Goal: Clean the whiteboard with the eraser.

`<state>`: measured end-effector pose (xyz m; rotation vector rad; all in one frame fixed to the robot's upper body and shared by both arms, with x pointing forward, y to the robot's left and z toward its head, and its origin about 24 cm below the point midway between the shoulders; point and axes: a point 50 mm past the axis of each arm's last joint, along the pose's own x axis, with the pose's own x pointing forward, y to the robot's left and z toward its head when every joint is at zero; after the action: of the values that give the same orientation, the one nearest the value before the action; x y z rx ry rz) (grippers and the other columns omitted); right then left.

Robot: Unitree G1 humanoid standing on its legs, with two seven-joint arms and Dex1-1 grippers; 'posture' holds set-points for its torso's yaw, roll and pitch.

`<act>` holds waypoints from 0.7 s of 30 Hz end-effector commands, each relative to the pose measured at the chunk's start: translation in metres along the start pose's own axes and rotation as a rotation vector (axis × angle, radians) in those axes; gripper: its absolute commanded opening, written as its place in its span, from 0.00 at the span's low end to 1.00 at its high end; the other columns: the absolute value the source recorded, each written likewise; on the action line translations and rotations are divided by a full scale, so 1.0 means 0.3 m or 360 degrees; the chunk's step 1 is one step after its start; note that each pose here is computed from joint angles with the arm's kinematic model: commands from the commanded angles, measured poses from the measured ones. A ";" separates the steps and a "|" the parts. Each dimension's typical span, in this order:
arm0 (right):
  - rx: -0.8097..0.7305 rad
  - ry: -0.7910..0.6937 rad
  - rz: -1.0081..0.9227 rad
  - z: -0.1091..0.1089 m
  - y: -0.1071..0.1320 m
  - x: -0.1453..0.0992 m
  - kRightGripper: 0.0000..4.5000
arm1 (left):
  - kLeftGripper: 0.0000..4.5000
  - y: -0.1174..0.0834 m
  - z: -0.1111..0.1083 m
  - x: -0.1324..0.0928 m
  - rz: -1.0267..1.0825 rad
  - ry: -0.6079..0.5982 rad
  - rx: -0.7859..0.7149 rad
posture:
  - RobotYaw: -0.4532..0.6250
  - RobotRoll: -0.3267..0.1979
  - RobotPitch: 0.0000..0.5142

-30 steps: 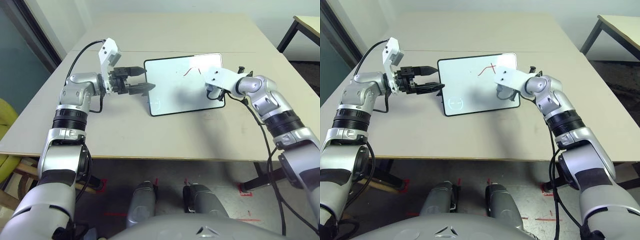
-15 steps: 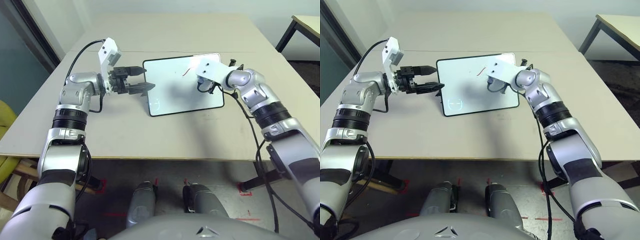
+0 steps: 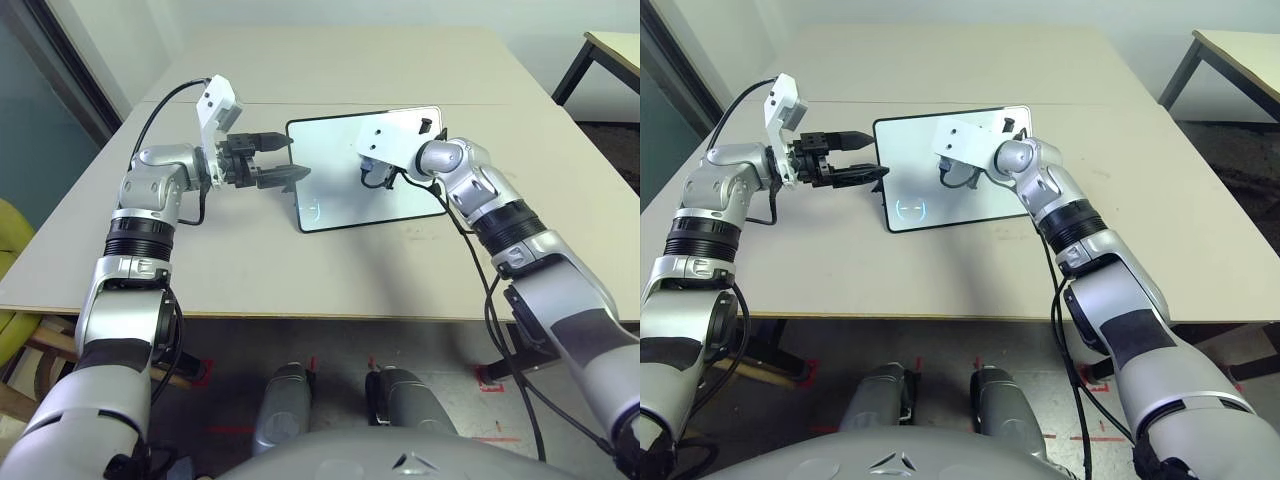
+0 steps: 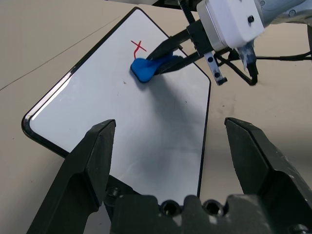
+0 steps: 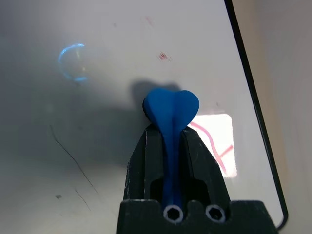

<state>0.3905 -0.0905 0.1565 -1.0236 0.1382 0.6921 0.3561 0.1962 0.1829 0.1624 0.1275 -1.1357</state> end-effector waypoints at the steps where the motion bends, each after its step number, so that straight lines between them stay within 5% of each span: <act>1: -0.0034 -0.0002 0.0054 0.012 0.025 0.011 0.05 | 1.00 0.004 0.010 0.000 0.0008 0.0006 0.0015 | 0.57 0.62 0.05; 21: 0.0001 0.0273 -0.0124 -0.196 -0.104 -0.090 0.05 | 1.00 0.006 0.008 0.004 0.0001 0.0011 0.0013 | 0.56 0.62 0.07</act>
<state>0.3979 -0.1471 0.1603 -1.0964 0.2057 0.5784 0.3562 0.1961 0.1830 0.1623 0.1275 -1.1361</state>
